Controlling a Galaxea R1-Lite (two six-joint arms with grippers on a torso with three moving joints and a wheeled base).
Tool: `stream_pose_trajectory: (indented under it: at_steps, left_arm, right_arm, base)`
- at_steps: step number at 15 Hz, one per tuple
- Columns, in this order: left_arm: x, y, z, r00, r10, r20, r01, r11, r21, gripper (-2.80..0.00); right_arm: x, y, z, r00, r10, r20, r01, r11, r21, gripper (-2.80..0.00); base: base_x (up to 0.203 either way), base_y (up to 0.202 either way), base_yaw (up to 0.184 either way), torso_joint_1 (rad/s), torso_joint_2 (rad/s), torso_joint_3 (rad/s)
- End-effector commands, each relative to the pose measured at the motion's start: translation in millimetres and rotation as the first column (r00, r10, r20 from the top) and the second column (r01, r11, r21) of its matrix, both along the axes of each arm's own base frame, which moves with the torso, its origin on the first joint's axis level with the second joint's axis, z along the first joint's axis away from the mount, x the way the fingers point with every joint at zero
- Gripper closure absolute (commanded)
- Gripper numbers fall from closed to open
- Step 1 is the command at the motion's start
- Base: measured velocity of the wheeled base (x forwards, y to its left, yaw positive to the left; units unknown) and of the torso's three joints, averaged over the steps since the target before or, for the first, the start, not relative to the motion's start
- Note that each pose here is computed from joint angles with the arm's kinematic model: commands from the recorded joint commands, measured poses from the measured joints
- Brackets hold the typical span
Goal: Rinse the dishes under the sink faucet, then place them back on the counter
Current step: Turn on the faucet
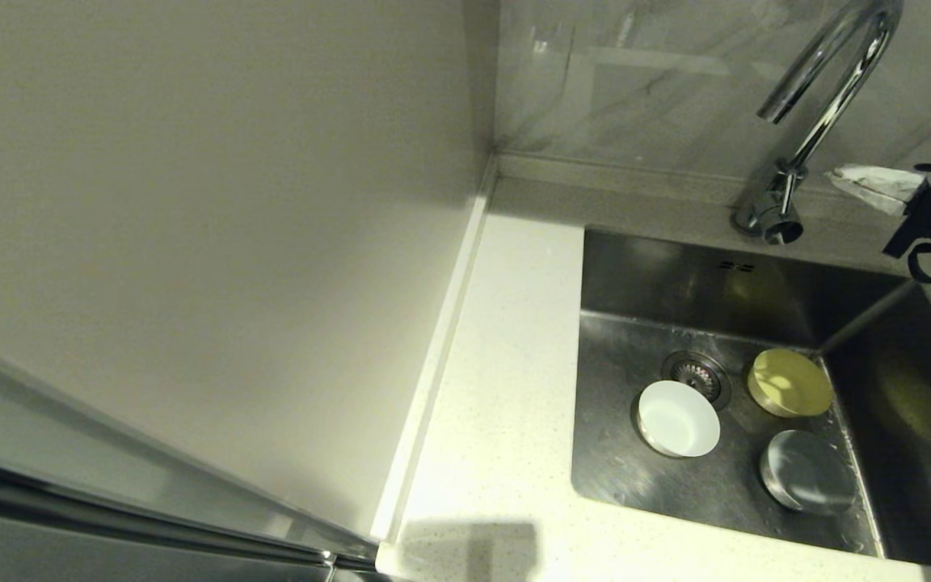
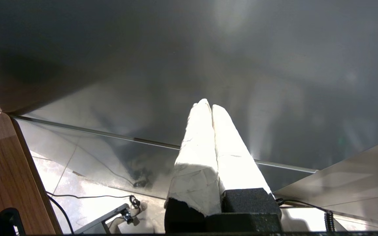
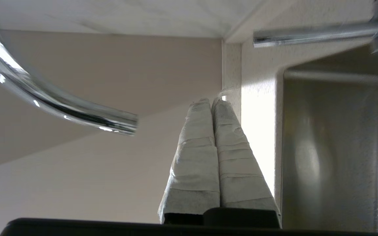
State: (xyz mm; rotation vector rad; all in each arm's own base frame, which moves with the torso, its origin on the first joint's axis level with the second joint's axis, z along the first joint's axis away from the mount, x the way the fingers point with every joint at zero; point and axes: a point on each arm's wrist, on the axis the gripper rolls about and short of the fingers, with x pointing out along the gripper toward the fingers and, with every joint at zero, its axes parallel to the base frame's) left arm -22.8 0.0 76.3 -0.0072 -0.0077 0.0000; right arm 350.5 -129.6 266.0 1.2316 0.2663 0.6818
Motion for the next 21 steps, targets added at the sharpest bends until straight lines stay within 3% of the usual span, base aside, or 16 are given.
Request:
stream_pose_trajectory:
  at_steps: [1,6,9,15,21]
  left_arm:
    - [0,0,-1,1.000,0.000,-0.003,0.000,1.000,0.000,0.00]
    - [0,0,-1,1.000,0.000,-0.003,0.000,1.000,0.000,0.00]
    - [0,0,-1,1.000,0.000,-0.003,0.000,1.000,0.000,0.00]
    - [0,0,-1,1.000,0.000,-0.003,0.000,1.000,0.000,0.00]
    - [0,0,-1,1.000,0.000,-0.002,0.000,1.000,0.000,0.00]
  right_arm:
    - [9,4,-7,1.000,0.024,-0.009,-0.024,1.000,0.007,0.00]
    - [19,-10,-15,0.995,-0.020,0.093,0.021,1.000,-0.011,0.00]
    - [25,-15,-24,0.995,-0.045,0.086,0.044,0.999,0.021,0.00]
    - [33,-19,-30,0.975,-0.076,0.211,0.063,0.996,0.066,0.00]
    - [43,-18,-35,0.971,-0.077,0.228,0.057,0.994,0.092,0.00]
  base:
    - [0.000,0.000,0.000,0.000,0.00,0.000]
    - [0.000,0.000,0.000,0.000,0.00,0.000]
    - [0.000,0.000,0.000,0.000,0.00,0.000]
    - [0.000,0.000,0.000,0.000,0.00,0.000]
    - [0.000,0.000,0.000,0.000,0.00,0.000]
